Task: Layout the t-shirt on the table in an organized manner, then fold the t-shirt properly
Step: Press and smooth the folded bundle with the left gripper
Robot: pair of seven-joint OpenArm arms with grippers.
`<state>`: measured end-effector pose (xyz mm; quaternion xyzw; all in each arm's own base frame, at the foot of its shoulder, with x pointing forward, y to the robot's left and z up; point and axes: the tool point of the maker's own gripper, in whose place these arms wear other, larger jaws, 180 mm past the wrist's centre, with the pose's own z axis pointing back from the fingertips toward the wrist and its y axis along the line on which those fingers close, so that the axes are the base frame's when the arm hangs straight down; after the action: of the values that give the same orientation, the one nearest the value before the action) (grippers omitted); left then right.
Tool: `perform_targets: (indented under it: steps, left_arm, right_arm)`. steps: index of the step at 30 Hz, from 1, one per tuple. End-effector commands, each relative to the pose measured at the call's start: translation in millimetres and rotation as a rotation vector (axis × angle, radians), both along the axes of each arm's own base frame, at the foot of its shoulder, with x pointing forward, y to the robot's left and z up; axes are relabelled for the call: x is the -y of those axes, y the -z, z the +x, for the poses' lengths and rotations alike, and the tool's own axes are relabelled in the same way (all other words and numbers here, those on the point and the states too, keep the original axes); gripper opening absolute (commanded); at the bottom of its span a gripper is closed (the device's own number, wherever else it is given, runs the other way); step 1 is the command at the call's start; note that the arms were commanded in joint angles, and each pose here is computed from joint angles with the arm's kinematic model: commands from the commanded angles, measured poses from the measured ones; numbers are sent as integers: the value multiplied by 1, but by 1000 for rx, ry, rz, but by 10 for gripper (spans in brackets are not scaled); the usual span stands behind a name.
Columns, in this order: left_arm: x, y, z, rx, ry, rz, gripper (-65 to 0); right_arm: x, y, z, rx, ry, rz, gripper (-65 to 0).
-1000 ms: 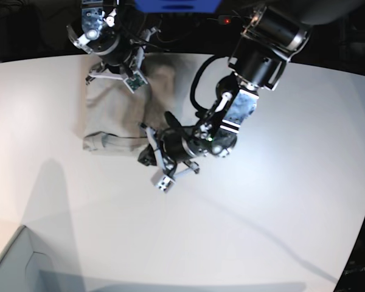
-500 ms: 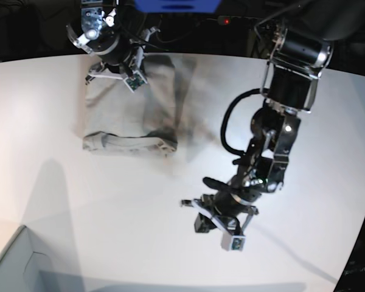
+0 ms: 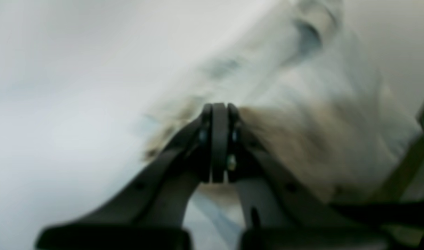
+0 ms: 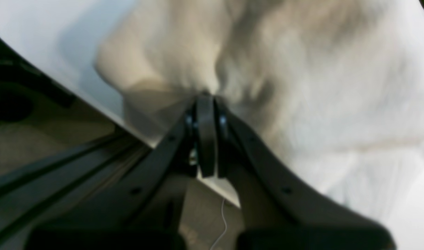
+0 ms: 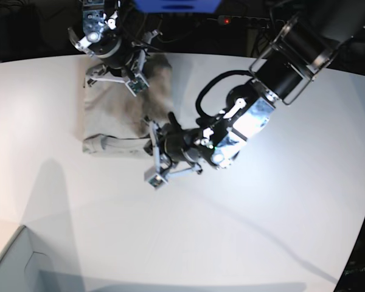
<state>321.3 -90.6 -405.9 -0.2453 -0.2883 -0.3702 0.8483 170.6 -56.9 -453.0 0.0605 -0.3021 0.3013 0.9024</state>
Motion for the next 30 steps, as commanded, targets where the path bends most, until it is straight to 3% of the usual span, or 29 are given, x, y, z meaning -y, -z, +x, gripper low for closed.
perform_targets:
  steps: [1, 5, 12, 14, 20, 30]
  left_arm:
    - [20, -20, 3, 42, 57, -54, -650]
    - [39, -9, -15, 43, 187, -18, -650]
    - [40, 49, -7, -17, 197, 186, -650]
    - [45, 50, 3, 10, 173, 156, -650]
    - [61, 27, 33, 138, 70, -68, -650]
    - [45, -8, 81, 140, -152, -214, -650]
  right_arm:
    - [-3, -7, 4, 25, -9, 15, -650]
    - [-4, -7, 6, 27, -12, 16, -650]
    - [-2, -7, 6, 27, -9, 14, -650]
    - [-3, -7, 5, 25, -9, 15, -650]
    - [-2, -5, 4, 20, -9, 13, -650]
    - [-3, 1, -3, -5, -11, 14, -650]
